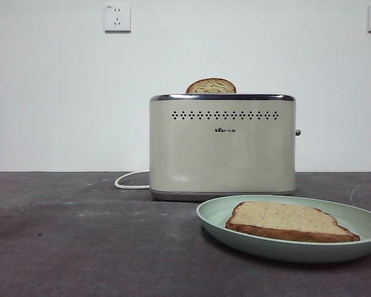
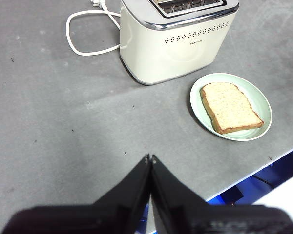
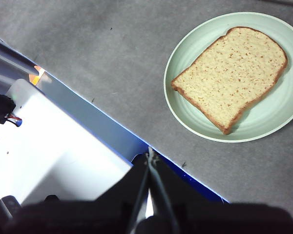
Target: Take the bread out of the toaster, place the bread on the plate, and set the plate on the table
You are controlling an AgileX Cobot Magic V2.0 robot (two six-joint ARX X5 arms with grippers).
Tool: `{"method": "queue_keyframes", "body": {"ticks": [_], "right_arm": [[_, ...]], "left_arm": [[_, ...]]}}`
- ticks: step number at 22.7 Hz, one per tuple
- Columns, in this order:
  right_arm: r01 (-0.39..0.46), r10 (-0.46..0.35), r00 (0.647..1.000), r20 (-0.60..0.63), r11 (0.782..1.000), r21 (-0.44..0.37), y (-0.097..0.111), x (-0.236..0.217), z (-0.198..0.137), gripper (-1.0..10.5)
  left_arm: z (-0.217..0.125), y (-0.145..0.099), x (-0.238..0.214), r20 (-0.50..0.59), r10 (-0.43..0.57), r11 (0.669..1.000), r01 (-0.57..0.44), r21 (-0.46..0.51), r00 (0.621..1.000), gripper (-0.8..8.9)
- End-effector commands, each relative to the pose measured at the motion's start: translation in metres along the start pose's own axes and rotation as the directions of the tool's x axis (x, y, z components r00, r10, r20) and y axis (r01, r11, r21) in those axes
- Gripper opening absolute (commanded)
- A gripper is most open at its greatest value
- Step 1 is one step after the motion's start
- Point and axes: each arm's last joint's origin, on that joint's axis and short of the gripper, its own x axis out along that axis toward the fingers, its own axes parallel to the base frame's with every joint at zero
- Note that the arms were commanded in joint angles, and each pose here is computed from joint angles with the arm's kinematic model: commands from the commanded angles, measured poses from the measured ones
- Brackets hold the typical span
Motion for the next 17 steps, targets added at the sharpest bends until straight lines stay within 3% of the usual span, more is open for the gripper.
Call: {"method": "queue_keyframes", "body": {"ticks": [1,6,8,9,11,13,15,17], "right_arm": [[0.001,-0.001,1.000,-0.003,1.000,0.006,0.000,0.001,-0.001,0.0],[0.001,-0.001,1.000,-0.003,1.000,0.006,0.000,0.001,-0.001,0.0],[0.001,-0.001,1.000,-0.003,1.000,0.006,0.000,0.001,-0.001,0.0],[0.001,-0.001,1.000,-0.003,1.000,0.006,0.000,0.001,-0.001,0.0],[0.001,-0.001,1.000,-0.003,1.000,0.006,0.000,0.001,-0.001,0.0],[0.001,-0.001,1.000,-0.003,1.000,0.006,0.000,0.001,-0.001,0.0],[0.001,-0.001,1.000,-0.004,1.000,0.006,-0.001,0.001,-0.001,0.0],[0.001,-0.001,1.000,-0.003,1.000,0.006,0.000,0.001,-0.001,0.0]], "left_arm": [[0.001,0.000,0.000,0.012,-0.003,1.000,0.002,0.011,1.000,-0.08],[0.001,0.000,0.000,0.013,-0.002,1.000,0.001,0.019,1.000,-0.08],[0.006,0.000,0.000,0.076,0.027,0.995,-0.034,0.098,0.997,-0.04],[0.015,0.001,-0.001,0.183,0.071,0.988,-0.094,0.119,0.981,-0.04],[0.024,0.006,-0.003,0.425,0.155,0.957,-0.243,0.160,0.892,-0.04],[0.019,0.014,0.004,0.607,0.211,0.928,-0.351,0.121,0.767,-0.04],[0.001,0.025,0.022,0.699,0.295,0.893,-0.449,0.042,0.652,-0.04],[-0.016,0.033,0.038,0.721,0.344,0.868,-0.496,-0.001,0.602,-0.04]]}}
